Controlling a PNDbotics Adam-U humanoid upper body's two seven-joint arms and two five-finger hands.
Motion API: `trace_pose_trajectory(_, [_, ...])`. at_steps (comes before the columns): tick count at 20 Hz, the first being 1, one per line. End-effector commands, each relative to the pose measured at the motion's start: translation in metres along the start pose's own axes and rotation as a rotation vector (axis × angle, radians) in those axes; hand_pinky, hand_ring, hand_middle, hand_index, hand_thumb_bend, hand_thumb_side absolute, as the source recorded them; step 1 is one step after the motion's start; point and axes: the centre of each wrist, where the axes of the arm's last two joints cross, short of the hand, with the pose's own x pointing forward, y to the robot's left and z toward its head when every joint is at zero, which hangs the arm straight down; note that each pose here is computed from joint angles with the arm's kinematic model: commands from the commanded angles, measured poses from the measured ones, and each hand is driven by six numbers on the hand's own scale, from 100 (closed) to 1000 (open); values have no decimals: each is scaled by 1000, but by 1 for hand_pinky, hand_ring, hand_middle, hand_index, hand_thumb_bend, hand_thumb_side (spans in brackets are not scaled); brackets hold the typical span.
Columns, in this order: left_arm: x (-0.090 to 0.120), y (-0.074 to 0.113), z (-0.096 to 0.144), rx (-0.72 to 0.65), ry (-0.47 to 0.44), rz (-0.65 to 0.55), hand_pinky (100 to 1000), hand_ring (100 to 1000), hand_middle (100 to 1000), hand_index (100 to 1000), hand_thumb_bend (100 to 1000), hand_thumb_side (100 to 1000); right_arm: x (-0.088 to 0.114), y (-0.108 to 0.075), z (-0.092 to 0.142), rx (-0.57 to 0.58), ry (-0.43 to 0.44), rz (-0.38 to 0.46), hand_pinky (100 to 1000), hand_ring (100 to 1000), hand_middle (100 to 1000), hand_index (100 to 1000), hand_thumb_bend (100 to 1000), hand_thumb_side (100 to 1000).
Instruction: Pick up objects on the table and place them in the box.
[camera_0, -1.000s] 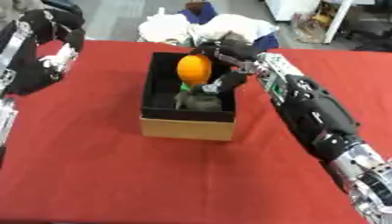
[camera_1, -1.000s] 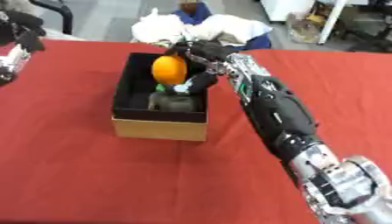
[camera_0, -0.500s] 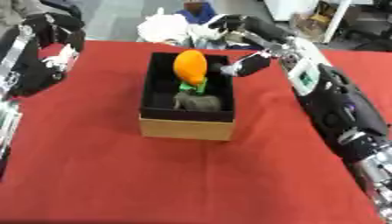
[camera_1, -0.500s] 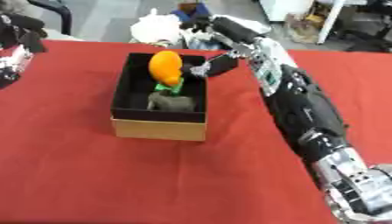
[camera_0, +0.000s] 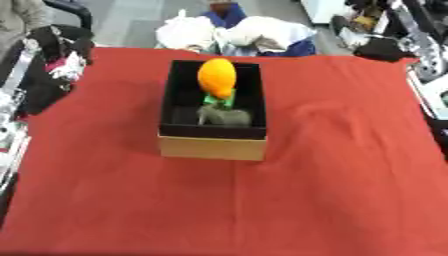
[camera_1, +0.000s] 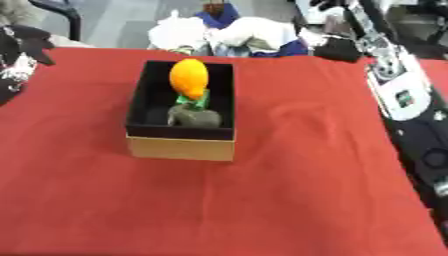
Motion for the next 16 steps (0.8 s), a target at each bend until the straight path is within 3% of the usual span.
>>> trace_pose_trajectory(1, [1,13,2,52,-1,3,655,539,590,735,169,747,7,-26,10,-105,13,-27,678,688,695,882,112,501])
trace_pose_trajectory(4, [-3,12,8,62,15,27,658,540,590,735,204,823,3,-24,30,-153,63,-64,674,681,685,880,100,524])
trace_pose_trajectory(9, [-10,11,18,86,35,66,659,539,588,733,216,856,-3,-8,60,-246,143,-148,666,663,663,869,100,576])
trace_pose_trajectory(10, [-11,11,19,91,38,73,658,539,587,732,193,834,-3,-5,64,-262,155,-163,664,659,659,866,100,532])
trace_pose_trajectory(11, [-12,10,21,100,42,84,659,539,586,731,217,860,-3,-2,68,-278,169,-180,662,657,655,866,100,598])
trace_pose_trajectory(16, [-18,6,28,129,55,125,659,535,581,727,219,875,-3,8,80,-288,201,-216,661,654,650,863,100,614])
